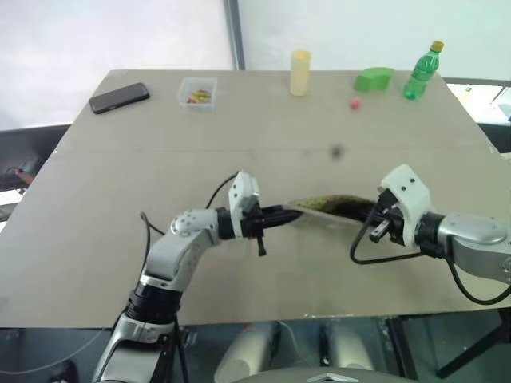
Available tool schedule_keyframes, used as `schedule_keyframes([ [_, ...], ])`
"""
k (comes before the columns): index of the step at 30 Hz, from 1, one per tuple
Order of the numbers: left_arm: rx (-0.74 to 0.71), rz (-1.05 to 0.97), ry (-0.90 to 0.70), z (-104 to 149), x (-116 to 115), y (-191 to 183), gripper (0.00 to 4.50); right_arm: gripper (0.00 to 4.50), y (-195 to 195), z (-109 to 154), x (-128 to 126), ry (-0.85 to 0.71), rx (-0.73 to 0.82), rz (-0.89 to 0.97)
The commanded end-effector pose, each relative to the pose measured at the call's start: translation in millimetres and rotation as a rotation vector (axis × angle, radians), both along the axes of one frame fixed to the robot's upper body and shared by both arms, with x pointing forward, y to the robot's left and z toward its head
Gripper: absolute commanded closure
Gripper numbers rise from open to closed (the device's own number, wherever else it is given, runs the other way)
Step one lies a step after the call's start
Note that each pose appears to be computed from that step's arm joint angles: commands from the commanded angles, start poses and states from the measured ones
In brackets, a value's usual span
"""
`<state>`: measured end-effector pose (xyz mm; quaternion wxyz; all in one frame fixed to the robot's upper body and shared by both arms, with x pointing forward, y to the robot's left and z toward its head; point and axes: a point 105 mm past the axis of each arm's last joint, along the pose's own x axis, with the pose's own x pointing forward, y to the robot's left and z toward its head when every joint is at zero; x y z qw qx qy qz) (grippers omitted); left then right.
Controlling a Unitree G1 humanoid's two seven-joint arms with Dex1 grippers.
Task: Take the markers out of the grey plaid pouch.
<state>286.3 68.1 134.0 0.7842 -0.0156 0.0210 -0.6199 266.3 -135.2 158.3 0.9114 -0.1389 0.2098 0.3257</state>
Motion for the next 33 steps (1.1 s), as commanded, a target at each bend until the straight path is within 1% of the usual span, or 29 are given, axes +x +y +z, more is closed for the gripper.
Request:
schedule_keyframes([
  [1,-0.038,-0.053,0.036,6.1,-7.0,0.7,4.5,4.47,9.6,9.5,2.3,-0.148,-0.183,0.132],
  [3,-0.037,-0.063,0.071,2.9,-8.3,1.0,4.5,4.47,11.8,1.3,3.2,-0.204,-0.339,0.234],
  [6,-0.045,-0.067,0.105,1.6,-8.2,0.7,4.5,4.47,16.8,-8.3,3.6,-0.261,-0.46,0.373],
  [8,-0.052,-0.061,0.12,2.2,-5.9,0.2,4.5,3.93,18.0,-13.3,5.1,-0.288,-0.514,0.429],
  [9,-0.054,-0.058,0.124,2.7,-4.8,0.0,4.5,3.76,17.9,-15.3,6.9,-0.303,-0.538,0.443],
  [10,-0.055,-0.056,0.127,3.0,-4.0,-0.2,4.5,3.19,17.6,-16.9,8.9,-0.317,-0.557,0.449],
  [13,-0.059,-0.053,0.133,3.8,-3.4,-1.4,4.5,1.86,17.5,-21.5,13.7,-0.347,-0.602,0.462],
  [17,-0.059,-0.054,0.137,3.8,-4.8,-3.4,4.5,1.86,20.9,-25.1,18.4,-0.386,-0.647,0.493],
  [21,-0.05,-0.065,0.131,2.6,-7.5,-6.8,4.5,1.86,26.3,-37.5,28.3,-0.392,-0.692,0.487],
  [26,-0.046,-0.076,0.123,4.4,-8.2,-10.5,4.5,1.86,30.6,-47.9,55.2,-0.407,-0.683,0.289],
  [29,-0.048,-0.075,0.119,6.2,-7.4,-12.3,4.5,1.86,38.1,-57.9,60.1,-0.406,-0.67,0.239],
  [33,-0.054,-0.061,0.111,8.5,-5.3,-13.6,4.5,2.93,44.0,-65.2,61.5,-0.401,-0.625,0.184],
])
